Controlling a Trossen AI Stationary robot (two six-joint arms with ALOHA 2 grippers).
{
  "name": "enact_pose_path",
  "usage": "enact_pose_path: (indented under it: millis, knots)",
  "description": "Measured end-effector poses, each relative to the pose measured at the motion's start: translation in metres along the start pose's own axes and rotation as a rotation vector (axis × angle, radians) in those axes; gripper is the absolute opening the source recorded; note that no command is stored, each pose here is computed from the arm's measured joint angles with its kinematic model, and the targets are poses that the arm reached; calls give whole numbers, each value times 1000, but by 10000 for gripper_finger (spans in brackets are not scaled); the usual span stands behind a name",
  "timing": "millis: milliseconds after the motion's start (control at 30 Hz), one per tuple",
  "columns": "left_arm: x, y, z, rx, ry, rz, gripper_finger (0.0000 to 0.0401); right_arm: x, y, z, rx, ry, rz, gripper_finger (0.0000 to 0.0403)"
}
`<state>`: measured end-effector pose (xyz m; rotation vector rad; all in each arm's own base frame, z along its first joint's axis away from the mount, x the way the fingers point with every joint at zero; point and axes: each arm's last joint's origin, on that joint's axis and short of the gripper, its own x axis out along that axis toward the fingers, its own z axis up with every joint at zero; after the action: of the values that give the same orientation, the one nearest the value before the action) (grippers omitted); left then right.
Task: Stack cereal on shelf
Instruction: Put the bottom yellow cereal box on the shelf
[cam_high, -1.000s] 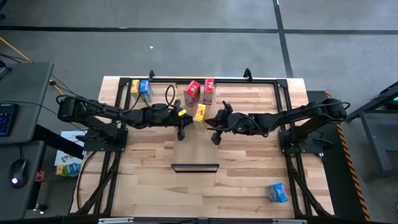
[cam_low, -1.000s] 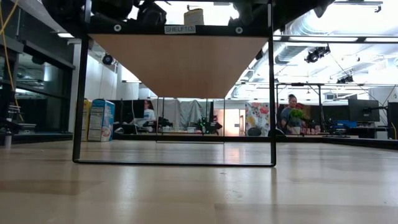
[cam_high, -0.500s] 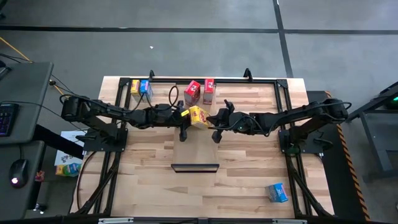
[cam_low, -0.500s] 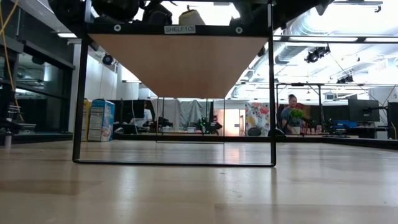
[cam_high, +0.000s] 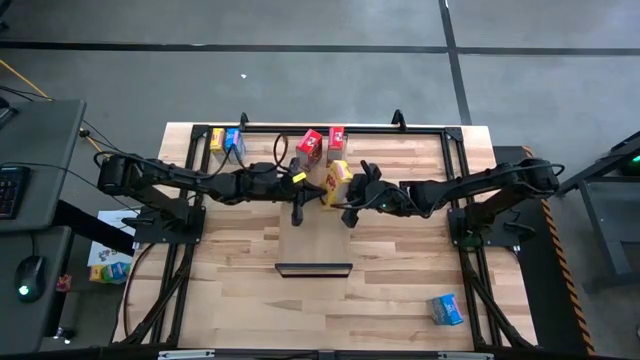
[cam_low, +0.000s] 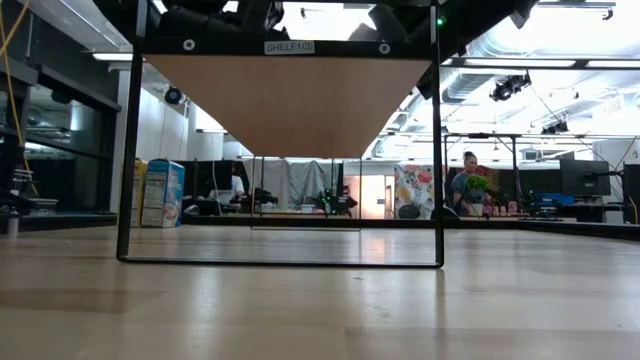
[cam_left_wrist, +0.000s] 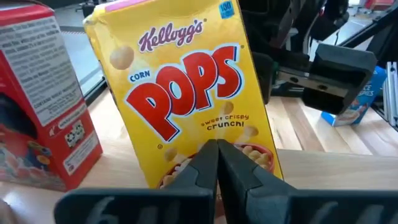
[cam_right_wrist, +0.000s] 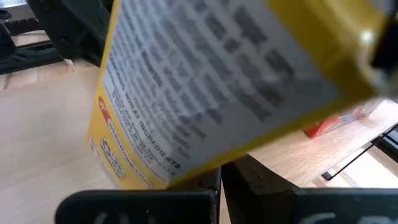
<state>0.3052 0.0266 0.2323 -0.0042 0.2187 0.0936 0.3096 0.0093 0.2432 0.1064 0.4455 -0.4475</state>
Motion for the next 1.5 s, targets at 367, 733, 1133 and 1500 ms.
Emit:
enact_pose_path:
  millis: [367, 733, 1133, 1500]
  knots:
    - [0, 1, -6, 3, 57, 1, 0, -7, -2, 9, 16, -53, -1, 0]
    - [0, 5, -6, 33, 53, 63, 0, -16, -5, 14, 45, -59, 15, 0]
    - [0, 5, -2, 28, 17, 45, 0, -14, -8, 9, 75, -20, -18, 0]
    - [0, 5, -3, 6, 27, 45, 0, -14, -7, 9, 129, -15, 10, 0]
